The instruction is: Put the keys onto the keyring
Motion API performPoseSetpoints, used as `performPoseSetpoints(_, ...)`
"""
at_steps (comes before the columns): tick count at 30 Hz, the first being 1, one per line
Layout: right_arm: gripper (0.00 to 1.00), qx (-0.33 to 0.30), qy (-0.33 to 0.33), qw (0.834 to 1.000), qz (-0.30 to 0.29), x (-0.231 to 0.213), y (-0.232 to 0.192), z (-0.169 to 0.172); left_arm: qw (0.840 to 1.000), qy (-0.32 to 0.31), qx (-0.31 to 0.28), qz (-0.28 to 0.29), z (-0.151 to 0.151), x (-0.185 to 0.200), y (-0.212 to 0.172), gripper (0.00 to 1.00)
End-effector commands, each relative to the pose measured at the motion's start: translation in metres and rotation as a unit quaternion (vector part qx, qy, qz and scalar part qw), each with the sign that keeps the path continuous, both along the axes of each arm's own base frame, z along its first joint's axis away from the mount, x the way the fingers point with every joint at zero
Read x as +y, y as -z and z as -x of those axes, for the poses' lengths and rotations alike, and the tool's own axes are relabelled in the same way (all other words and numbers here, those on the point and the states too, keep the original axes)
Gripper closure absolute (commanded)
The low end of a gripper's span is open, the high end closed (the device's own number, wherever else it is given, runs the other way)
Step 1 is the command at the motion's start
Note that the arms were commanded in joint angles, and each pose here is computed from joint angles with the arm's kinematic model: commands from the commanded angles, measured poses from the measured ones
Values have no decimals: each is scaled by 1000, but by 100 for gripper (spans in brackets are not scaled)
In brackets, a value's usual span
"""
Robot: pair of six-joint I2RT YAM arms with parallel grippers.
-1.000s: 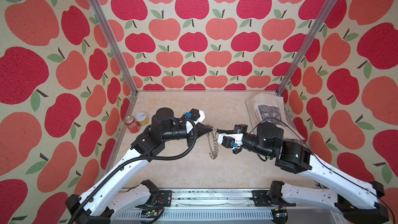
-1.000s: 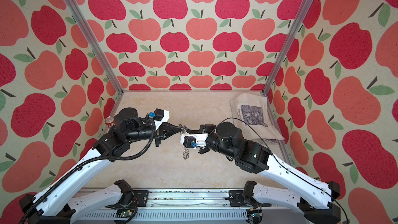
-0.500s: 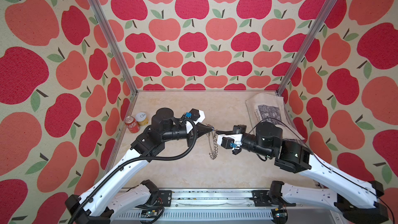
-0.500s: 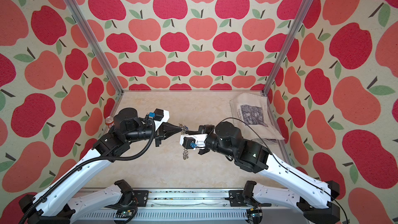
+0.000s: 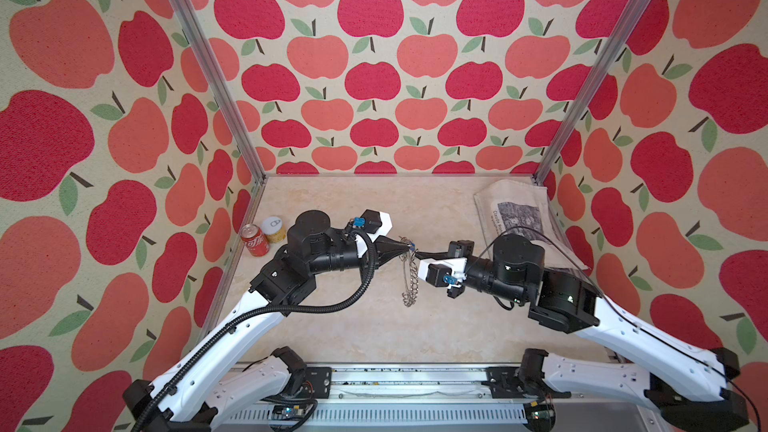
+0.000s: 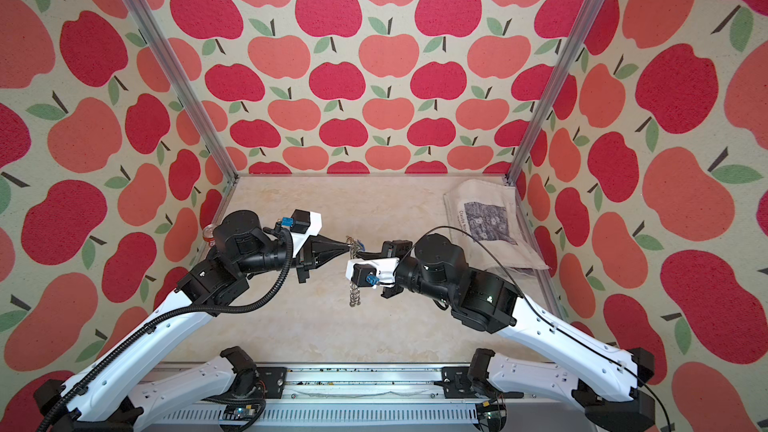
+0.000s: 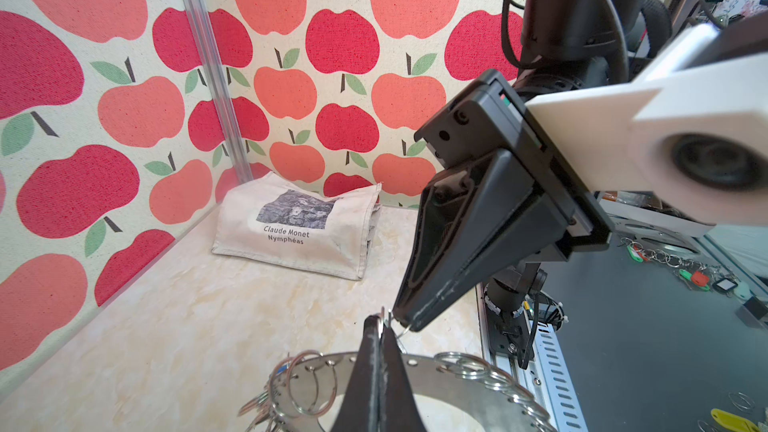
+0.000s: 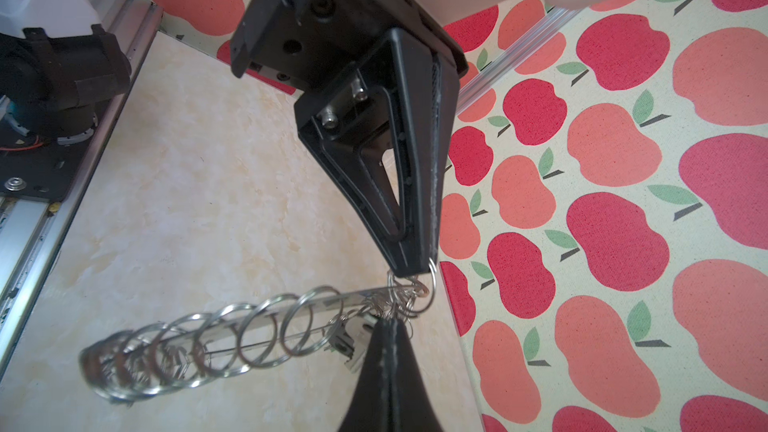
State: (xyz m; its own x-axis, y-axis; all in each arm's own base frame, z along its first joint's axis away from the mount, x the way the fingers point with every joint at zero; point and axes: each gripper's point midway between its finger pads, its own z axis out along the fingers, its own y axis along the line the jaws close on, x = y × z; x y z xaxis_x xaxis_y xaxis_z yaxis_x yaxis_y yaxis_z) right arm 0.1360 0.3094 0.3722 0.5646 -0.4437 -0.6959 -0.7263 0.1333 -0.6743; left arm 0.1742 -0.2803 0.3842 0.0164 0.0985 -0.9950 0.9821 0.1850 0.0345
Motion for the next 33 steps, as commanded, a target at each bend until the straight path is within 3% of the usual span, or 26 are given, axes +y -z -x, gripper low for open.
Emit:
performPoseSetpoints(1, 100, 20, -19, 1000, -10, 1, 1, 10, 997, 1, -46, 62, 5, 5, -36, 100)
performPoseSetpoints(25, 99, 58, -53, 995, -62, 13, -5, 21, 982, 3, -74, 175, 9, 17, -60, 100)
performPoseSetpoints(33, 69, 59, -53, 994, -76, 1, -20, 27, 977, 25, -88, 194, 15, 18, -62, 100)
